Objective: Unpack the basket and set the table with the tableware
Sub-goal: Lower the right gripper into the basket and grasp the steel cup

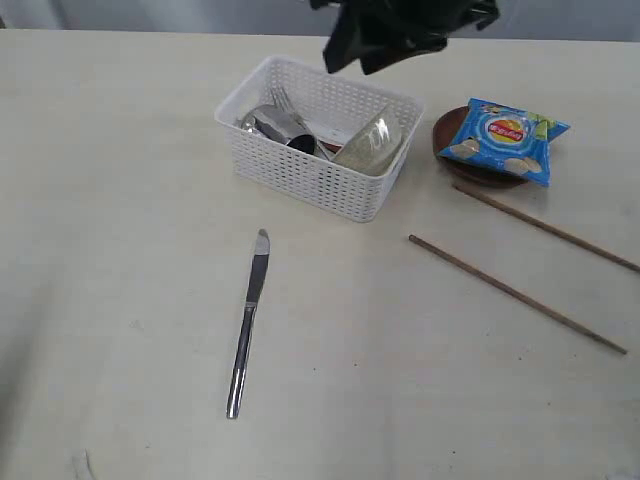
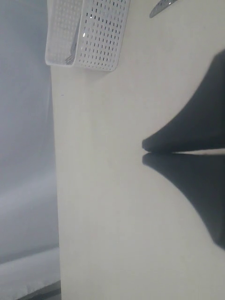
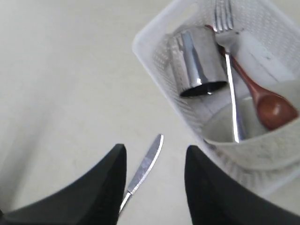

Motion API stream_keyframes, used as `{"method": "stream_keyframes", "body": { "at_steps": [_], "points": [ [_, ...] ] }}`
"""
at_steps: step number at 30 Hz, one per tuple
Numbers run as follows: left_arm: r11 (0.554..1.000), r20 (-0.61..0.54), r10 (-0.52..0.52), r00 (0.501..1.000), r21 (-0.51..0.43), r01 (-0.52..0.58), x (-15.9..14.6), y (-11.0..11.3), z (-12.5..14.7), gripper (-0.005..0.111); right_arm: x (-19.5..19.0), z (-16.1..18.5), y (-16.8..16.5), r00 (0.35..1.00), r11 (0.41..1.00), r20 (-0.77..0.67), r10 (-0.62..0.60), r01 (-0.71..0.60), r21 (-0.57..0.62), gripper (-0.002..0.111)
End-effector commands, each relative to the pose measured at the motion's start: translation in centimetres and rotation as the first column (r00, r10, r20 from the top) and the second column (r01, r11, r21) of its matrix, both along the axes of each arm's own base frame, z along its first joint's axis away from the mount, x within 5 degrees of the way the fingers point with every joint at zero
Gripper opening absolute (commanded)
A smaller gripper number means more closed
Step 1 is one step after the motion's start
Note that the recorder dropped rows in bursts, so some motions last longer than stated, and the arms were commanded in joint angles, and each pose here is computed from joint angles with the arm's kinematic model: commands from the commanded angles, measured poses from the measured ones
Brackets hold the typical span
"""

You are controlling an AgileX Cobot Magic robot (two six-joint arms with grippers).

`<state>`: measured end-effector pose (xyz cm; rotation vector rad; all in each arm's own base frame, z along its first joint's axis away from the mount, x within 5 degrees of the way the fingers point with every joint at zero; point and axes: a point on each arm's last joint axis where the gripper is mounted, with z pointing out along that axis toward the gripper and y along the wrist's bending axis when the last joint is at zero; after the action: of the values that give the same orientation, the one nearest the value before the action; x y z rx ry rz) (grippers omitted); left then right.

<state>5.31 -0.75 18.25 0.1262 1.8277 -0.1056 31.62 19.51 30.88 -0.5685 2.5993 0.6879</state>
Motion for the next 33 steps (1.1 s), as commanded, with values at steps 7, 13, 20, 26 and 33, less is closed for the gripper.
{"method": "stream_keyframes", "body": {
  "at_steps": [7,13,20,26,33],
  "points": [
    [1.0,0.005,-0.007,1.0,0.003,0.007,0.0,0.0,0.0,0.0,5.1,-5.3,5.4,0.985,0.998,-0.162,-0.057,0.062,0.031,0.05],
    [1.0,0.005,-0.007,1.0,0.003,0.007,0.0,0.0,0.0,0.0,6.9,-8.9,5.9,0.948,0.987,-0.279,-0.151,0.131,-0.088,0.06],
    [1.0,0.005,-0.007,1.0,0.003,0.007,0.0,0.0,0.0,0.0,7.4,-11.6,6.5,0.922,0.985,-0.348,-0.171,0.149,-0.088,0.058],
    [1.0,0.005,-0.007,1.0,0.003,0.007,0.0,0.0,0.0,0.0,8.2,-12.3,6.9,0.918,0.973,-0.325,-0.227,0.224,-0.046,0.058],
    [1.0,0.005,-0.007,1.0,0.003,0.007,0.0,0.0,0.0,0.0,8.4,-14.3,7.3,0.889,0.965,-0.38,-0.255,0.257,-0.047,0.058]
  ]
}}
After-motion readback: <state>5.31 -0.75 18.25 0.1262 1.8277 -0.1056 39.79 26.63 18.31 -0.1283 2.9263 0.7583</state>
